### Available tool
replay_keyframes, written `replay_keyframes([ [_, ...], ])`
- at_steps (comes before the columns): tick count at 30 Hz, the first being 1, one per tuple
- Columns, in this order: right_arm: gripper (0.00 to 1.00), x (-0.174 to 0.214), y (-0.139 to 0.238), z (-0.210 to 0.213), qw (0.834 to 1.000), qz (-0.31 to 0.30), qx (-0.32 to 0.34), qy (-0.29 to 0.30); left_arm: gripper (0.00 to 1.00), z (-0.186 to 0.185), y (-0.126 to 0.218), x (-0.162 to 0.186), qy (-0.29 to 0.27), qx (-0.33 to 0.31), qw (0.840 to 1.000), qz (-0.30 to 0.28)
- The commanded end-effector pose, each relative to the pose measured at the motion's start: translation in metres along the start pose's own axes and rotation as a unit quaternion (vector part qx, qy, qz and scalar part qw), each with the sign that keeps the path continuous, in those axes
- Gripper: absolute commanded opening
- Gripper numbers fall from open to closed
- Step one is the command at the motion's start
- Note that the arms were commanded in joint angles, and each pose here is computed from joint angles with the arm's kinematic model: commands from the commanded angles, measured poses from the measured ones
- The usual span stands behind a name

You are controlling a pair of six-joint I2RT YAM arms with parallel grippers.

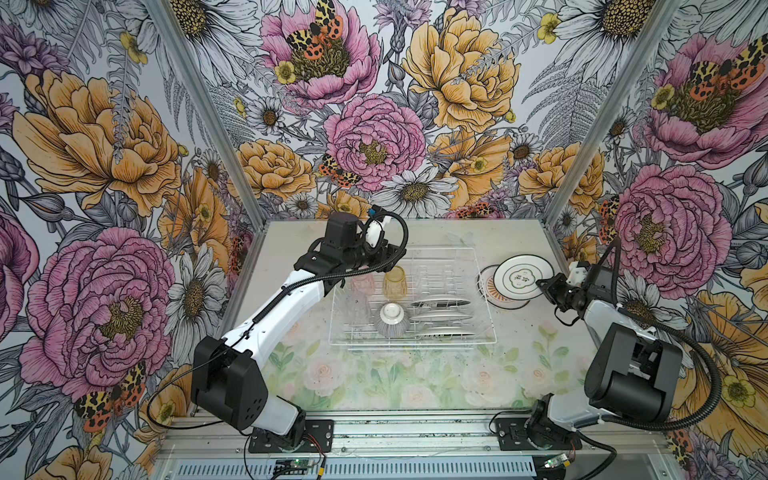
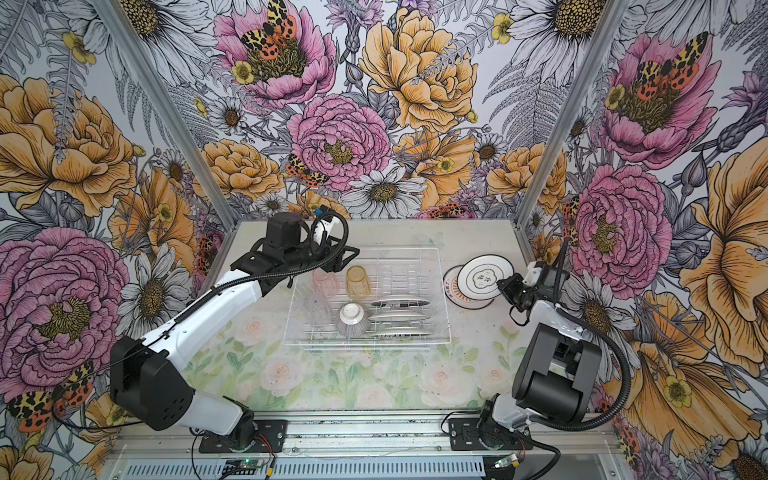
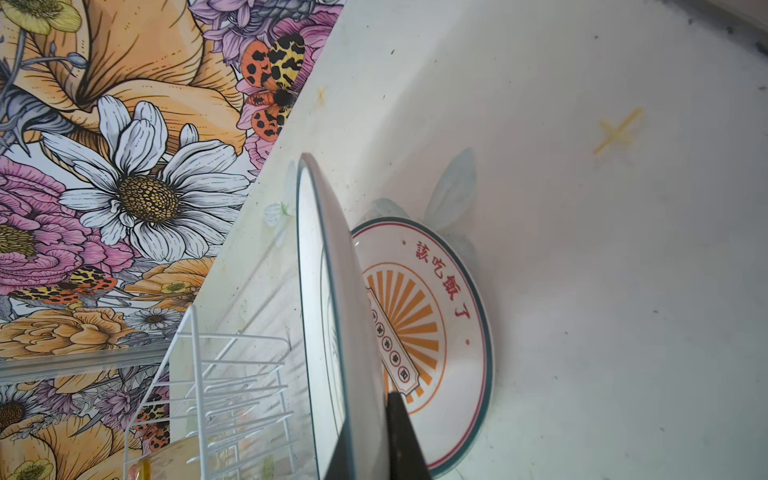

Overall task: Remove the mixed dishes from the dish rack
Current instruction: 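Carry the green-rimmed plate beside the rack with the right gripper while the left releases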

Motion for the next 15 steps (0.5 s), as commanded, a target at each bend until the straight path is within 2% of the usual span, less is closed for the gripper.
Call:
replay_keyframes([
  [1,0.0,-0.001,-0.008,0.004,0.999,0.006,-0.022,0.022,0.7,0.001,-0.007,-0.001,-0.011,-0.006,1.0,0.006],
  [15,0.0,0.004,-0.031,-0.014,0.999,0.033,-0.007,0.006,0.7,-0.001,-0.009,-0.001,-0.015,-0.003,1.0,0.01],
])
Point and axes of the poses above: each gripper's point midway between its finger pads, its own y axis back along the fingers, its own z axis along the line the jaws close on, x = y × z, the point moved 9 cm from there along y, back along the fingers, and after that the axes turned 9 degrees about -y, right-handed, at the moved point
